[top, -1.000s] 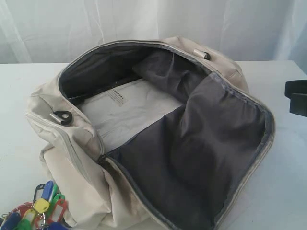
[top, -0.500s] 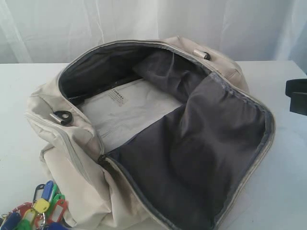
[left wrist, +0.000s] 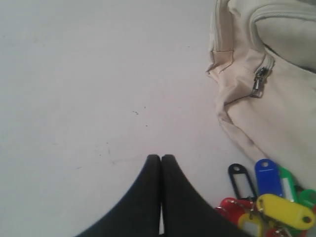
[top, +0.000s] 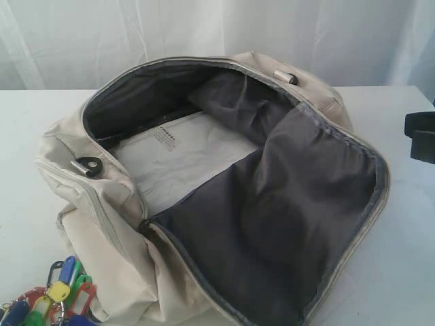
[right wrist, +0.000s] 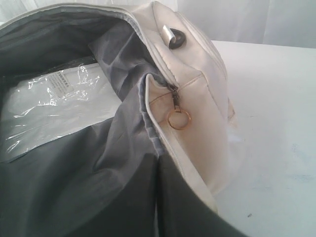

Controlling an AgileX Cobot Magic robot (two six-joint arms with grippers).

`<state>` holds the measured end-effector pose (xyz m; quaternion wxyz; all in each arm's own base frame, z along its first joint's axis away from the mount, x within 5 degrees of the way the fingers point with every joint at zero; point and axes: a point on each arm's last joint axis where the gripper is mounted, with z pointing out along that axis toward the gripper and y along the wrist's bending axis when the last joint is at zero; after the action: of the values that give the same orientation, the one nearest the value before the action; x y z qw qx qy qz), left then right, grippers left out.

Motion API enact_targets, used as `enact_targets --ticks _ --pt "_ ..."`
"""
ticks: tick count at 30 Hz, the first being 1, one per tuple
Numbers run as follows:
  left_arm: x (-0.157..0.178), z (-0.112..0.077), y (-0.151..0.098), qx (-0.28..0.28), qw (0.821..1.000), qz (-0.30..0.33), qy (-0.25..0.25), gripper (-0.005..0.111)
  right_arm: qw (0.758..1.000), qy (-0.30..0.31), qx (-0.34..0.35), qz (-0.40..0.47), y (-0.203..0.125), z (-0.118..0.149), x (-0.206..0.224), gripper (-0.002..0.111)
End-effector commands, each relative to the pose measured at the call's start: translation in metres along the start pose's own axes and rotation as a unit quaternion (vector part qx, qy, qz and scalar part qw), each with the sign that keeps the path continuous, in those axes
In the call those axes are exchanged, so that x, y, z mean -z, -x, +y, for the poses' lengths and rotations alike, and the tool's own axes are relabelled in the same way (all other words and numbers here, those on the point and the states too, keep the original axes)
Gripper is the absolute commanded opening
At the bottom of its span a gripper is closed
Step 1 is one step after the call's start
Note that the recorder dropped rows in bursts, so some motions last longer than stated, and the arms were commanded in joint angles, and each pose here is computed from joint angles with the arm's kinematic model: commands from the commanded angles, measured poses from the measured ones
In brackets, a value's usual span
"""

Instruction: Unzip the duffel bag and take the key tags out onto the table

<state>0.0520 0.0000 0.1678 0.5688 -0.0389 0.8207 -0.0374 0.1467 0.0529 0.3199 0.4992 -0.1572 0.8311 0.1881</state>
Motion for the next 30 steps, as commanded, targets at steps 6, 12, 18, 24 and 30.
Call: enact_targets --ticks 6,12,18,24,30 --pt "0.0001 -0.0063 -0.0001 0.074 0.997 -0.003 -0.037 0.000 1.000 -0.002 0.006 -0.003 -0.0009 0.0002 0.0009 0.000" --pt "0.0005 -0.0106 0.0000 0.027 0.998 -0.004 -0.060 0.000 1.000 -0.002 0.006 -0.003 -0.0009 0.0002 0.0009 0.000" --pt "0.0004 -0.0103 -0.0004 -0.087 0.994 -0.009 -0.058 0.000 1.000 -0.002 0.006 -0.003 -0.0009 0.0002 0.0009 0.000" --pt "0.0002 -0.0083 -0.0002 -0.112 0.993 -0.010 -0.045 0.000 1.000 -0.002 0.006 -0.003 -0.0009 0.0002 0.0009 0.000" --pt "0.0002 -0.0084 0.0000 -0.111 0.993 -0.011 -0.045 0.000 1.000 -0.001 0.004 -0.004 -0.0007 0.0004 0.0009 0.000"
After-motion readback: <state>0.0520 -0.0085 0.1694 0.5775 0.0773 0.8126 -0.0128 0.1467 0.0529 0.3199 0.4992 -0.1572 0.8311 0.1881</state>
